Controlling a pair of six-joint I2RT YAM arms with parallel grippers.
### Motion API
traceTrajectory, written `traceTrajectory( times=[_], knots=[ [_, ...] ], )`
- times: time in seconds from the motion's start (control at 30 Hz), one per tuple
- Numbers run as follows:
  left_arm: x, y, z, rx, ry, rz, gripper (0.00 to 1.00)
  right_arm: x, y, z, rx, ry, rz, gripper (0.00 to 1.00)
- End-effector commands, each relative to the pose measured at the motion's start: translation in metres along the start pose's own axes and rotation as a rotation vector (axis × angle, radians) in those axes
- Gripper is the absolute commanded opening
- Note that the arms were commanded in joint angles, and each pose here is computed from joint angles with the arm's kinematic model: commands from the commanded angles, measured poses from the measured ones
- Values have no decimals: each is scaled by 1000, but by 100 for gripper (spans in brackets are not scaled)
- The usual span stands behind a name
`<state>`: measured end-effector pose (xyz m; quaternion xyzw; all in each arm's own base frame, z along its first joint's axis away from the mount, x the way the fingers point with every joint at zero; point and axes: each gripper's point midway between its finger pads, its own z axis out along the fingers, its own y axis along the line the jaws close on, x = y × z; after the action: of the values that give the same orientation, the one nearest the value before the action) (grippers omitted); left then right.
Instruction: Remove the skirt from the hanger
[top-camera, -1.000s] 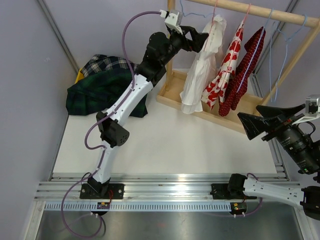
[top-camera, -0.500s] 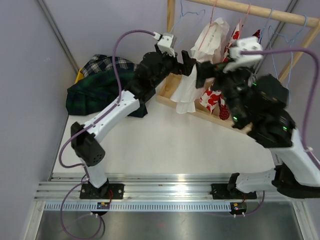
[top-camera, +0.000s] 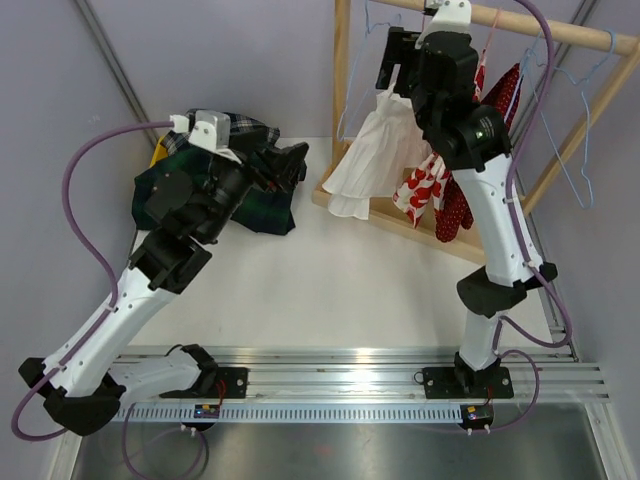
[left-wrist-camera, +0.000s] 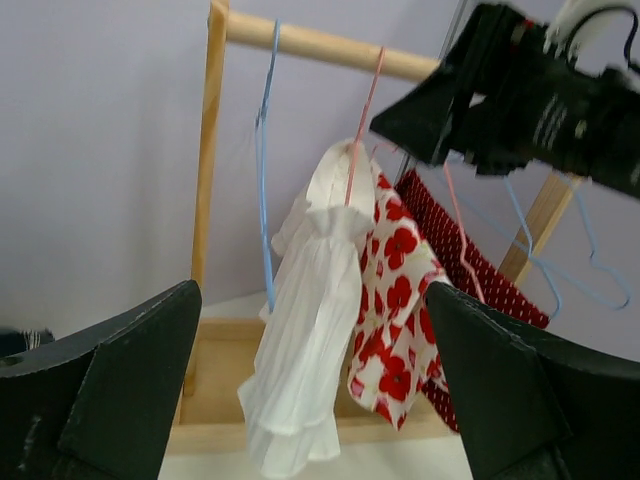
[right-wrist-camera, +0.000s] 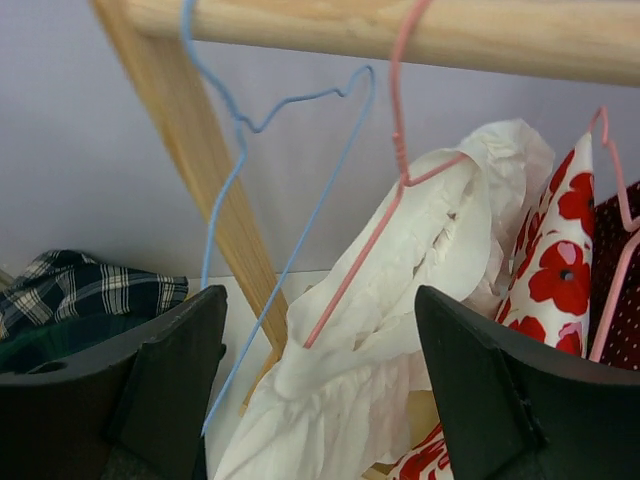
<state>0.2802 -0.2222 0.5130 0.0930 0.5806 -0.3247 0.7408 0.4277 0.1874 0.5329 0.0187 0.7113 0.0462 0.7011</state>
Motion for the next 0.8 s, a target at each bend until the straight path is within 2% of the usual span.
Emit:
traceTrajectory(
  times=[0.0,0.17,0.37,0.67,0.73,0.77],
  knots=[
    [56,16,-15,-51,152,13,99,3,-27,21,1,28,213,83],
    [59,22,-42,-61,156,3,99,18,-28,47,-25,60,267,77],
    [76,23,-54,-55,192,-8,99,33,-11,75,-72,65,314,75],
    [92,28,-65,-58,230,-1,99,72,-8,105,-26,114,313,70],
    [95,29,-66,-61,236,2,99,80,-7,109,-24,127,310,62],
    [97,29,-65,-59,238,2,99,80,-7,109,-26,128,313,45]
  ],
)
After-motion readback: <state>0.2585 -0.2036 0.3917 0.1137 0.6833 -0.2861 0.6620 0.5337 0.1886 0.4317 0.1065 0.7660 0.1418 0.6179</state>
